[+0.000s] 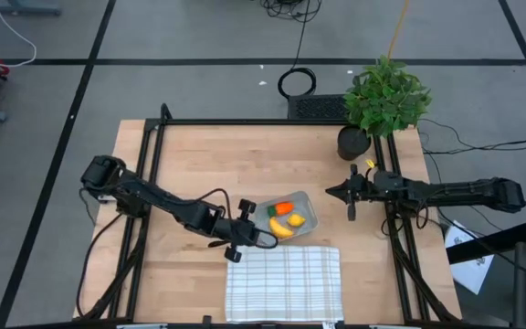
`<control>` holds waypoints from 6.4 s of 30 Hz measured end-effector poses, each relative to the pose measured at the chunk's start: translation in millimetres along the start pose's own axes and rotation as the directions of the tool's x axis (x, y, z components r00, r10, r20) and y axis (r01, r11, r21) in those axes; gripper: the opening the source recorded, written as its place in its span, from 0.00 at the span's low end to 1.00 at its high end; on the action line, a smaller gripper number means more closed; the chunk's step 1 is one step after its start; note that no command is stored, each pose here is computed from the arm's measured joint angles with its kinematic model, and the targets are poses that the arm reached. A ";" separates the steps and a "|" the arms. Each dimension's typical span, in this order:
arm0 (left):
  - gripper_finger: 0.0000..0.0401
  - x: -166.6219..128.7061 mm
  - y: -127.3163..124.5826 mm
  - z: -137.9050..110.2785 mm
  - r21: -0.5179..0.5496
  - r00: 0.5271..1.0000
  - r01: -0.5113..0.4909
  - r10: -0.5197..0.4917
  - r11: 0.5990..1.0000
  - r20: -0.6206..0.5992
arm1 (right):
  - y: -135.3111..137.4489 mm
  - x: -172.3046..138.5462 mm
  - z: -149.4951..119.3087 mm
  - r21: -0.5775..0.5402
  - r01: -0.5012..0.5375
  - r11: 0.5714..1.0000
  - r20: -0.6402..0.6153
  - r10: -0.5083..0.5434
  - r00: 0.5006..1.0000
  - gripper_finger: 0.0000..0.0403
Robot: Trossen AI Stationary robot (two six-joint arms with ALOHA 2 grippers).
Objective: Pick and placing Produce into tupperware
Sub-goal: Adjust the gray bin, then return to Home Position
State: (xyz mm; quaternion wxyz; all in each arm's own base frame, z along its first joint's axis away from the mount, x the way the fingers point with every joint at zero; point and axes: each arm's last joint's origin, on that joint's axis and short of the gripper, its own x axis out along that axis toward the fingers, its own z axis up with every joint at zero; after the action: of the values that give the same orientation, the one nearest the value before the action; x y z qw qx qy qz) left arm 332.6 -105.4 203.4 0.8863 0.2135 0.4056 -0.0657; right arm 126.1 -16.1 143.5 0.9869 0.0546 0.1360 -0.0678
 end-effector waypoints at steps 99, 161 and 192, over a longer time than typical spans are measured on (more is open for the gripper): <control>0.00 32.5 66.1 -52.2 -0.203 0.997 -0.079 0.081 0.976 0.004 | 2.0 27.4 -16.3 0.063 -0.262 0.963 -0.139 0.268 0.953 0.00; 0.00 -119.3 83.7 -120.7 -0.205 0.846 -0.256 0.321 0.945 0.426 | 1.1 -19.2 22.9 -0.101 -0.186 0.977 0.069 0.193 0.979 0.00; 0.00 -141.3 61.4 -172.9 -0.297 0.600 -0.143 0.322 0.944 0.733 | 4.8 -39.6 27.2 -0.096 -0.300 0.949 0.335 0.315 0.888 0.00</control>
State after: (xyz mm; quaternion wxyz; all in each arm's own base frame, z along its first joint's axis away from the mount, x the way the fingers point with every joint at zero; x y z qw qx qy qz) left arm 137.4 16.5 228.6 0.9917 0.1223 -0.0399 0.0087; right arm 96.2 -10.0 180.9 0.9944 0.0420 -0.0486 0.0836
